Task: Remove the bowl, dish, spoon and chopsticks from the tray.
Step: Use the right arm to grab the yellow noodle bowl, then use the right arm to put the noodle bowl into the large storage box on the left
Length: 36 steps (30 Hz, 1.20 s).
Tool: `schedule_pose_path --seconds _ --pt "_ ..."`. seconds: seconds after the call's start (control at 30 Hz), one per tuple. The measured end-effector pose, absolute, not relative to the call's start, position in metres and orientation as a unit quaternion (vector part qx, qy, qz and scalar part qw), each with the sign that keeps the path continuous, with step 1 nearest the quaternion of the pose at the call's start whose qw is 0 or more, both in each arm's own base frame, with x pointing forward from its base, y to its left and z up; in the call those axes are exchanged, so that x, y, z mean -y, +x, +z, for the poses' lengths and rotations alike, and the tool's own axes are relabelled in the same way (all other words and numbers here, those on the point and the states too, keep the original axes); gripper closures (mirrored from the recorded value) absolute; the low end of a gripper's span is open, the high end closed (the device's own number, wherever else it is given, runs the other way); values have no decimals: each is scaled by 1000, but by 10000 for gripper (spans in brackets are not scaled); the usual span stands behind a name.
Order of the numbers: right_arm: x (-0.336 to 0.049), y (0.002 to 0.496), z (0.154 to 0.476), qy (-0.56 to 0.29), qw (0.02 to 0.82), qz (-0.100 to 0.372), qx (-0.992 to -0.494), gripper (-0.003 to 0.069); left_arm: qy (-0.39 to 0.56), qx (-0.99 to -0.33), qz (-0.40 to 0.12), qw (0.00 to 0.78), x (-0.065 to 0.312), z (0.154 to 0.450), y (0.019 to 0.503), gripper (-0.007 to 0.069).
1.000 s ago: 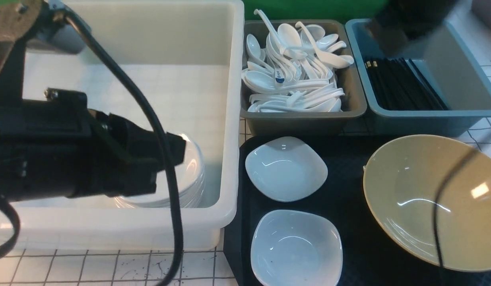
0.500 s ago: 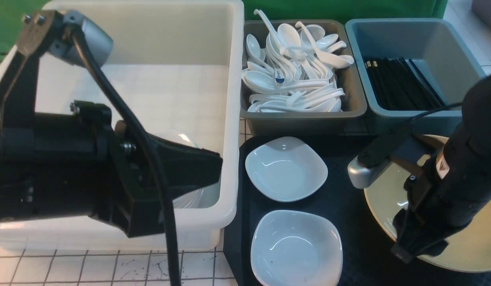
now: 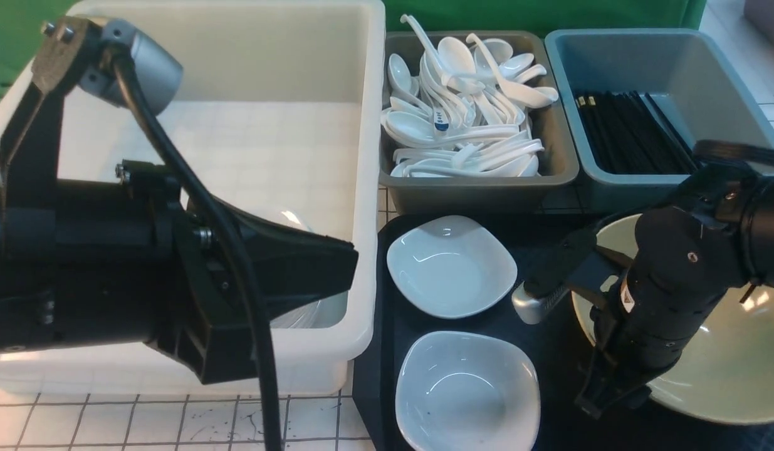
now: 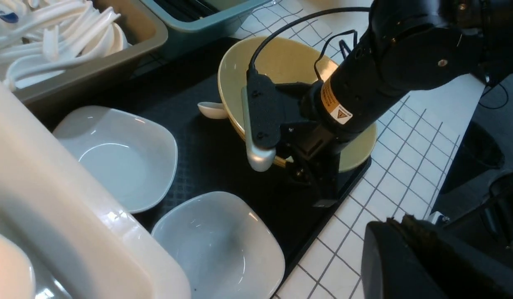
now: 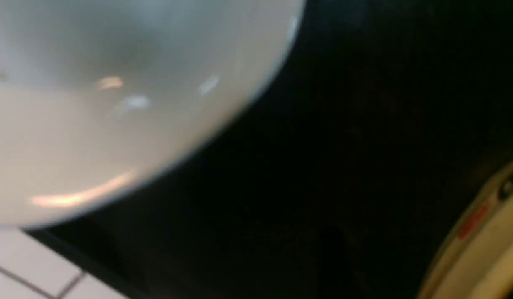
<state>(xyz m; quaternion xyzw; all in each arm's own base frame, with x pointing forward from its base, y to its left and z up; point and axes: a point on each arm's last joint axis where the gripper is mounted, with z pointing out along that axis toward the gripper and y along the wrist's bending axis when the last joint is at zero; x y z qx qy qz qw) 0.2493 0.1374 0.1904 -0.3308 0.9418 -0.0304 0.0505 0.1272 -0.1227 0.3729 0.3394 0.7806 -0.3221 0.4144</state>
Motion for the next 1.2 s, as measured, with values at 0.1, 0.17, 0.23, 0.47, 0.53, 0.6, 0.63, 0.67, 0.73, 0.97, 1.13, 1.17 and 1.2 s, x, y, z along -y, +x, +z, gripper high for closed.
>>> schedule_pose_path --seconds 0.1,0.17,0.23,0.47,0.53,0.6,0.63,0.67,0.73,0.97,1.13,1.17,1.2 --pt "-134 247 198 -334 54 -42 -940 394 341 -784 -311 414 121 372 128 625" --pt "-130 243 210 -334 58 -46 -940 451 339 -789 -304 413 120 370 129 625" --pt "-130 236 230 -333 68 -44 -939 543 334 -794 -299 411 120 370 129 625" --pt "-156 220 337 -355 171 24 -919 605 310 -806 -271 425 114 370 134 625" --pt "-174 228 381 -405 247 39 -879 605 265 -821 -249 439 105 372 136 625" --pt "-200 237 415 -464 313 52 -827 605 209 -835 -221 459 90 376 135 625" --pt "-215 242 429 -492 342 60 -798 605 178 -839 -207 471 82 379 132 625" --pt "-222 245 428 -500 343 64 -793 605 174 -838 -197 478 78 380 131 625" --pt "-268 260 446 -565 399 76 -718 605 83 -836 -175 514 56 390 120 625" --pt "-365 315 411 -642 453 66 -615 611 -23 -822 -127 555 18 399 86 625" --pt "-405 346 353 -646 467 80 -598 613 -39 -812 -121 569 7 401 70 625" --pt "-412 351 339 -646 467 86 -598 613 -41 -810 -121 572 4 402 66 625" --pt "-414 352 335 -646 467 87 -597 613 -41 -810 -120 573 4 402 65 625"
